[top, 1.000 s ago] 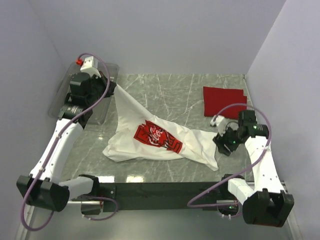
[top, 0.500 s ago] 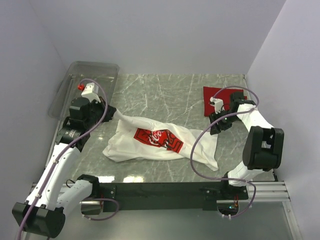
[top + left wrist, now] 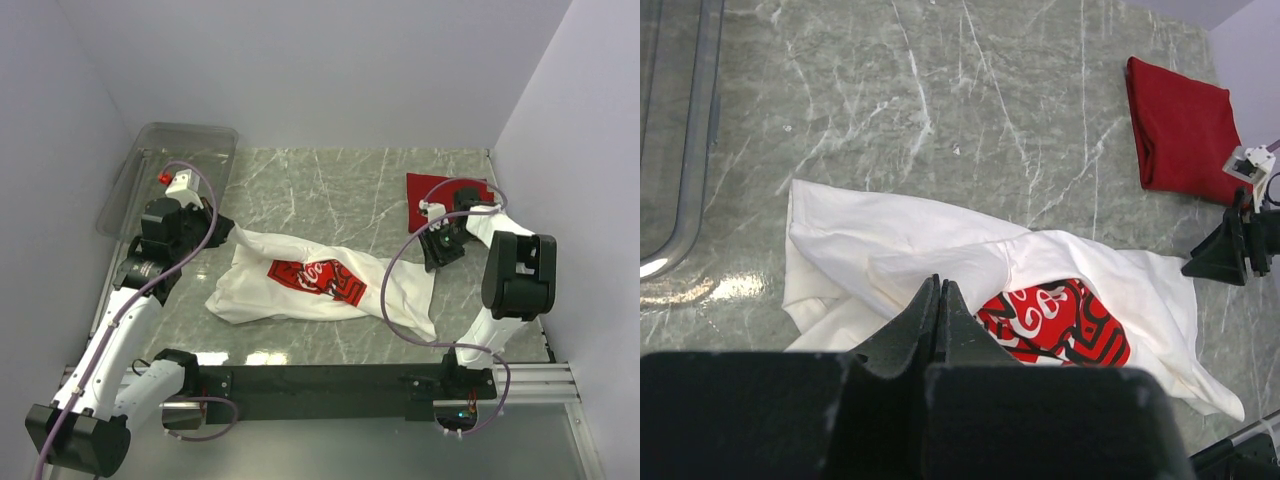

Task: Fold and stack the t-shirts
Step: Flatten the tshirt out

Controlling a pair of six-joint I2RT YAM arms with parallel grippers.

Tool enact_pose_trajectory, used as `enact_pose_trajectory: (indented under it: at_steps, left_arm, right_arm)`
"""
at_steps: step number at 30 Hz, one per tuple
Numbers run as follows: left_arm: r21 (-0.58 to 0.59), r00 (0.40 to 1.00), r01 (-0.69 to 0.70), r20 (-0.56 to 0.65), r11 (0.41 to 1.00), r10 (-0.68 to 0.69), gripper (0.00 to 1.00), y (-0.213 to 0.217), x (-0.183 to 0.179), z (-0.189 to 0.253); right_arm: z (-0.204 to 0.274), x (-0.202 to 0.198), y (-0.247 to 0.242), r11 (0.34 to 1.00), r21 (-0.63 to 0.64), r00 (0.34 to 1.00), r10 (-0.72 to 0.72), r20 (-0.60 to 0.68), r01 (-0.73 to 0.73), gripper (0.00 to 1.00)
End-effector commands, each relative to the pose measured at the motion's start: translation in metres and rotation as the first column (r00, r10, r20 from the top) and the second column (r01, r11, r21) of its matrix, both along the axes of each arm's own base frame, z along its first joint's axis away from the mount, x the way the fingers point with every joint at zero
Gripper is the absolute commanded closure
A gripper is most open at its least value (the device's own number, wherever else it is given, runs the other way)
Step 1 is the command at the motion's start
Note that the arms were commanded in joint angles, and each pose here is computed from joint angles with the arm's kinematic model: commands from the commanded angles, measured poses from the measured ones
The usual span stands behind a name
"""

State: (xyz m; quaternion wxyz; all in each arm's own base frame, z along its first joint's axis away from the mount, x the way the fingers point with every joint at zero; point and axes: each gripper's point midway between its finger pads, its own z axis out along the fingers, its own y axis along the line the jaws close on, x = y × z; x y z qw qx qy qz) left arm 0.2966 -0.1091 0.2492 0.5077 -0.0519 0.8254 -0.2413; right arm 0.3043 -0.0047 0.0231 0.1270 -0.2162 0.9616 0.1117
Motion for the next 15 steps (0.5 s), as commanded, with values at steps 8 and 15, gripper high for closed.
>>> enact_pose_trajectory:
  at_steps: [8, 15]
  left_arm:
    - [-0.012, 0.997, -0.008, 0.076, 1.0, 0.009, 0.99, 0.001, 0.006, 0.026]
    - [-0.015, 0.984, -0.056, 0.167, 0.998, 0.057, 1.0, 0.007, 0.02, 0.071]
  right_arm:
    - [-0.002, -0.003, 0.003, 1.0, 0.001, 1.0, 0.025, -0.011, -0.025, 0.78]
    - [0.056, 0.011, 0.008, 0.998, 0.029, 0.99, 0.052, 0.134, -0.056, 1.0]
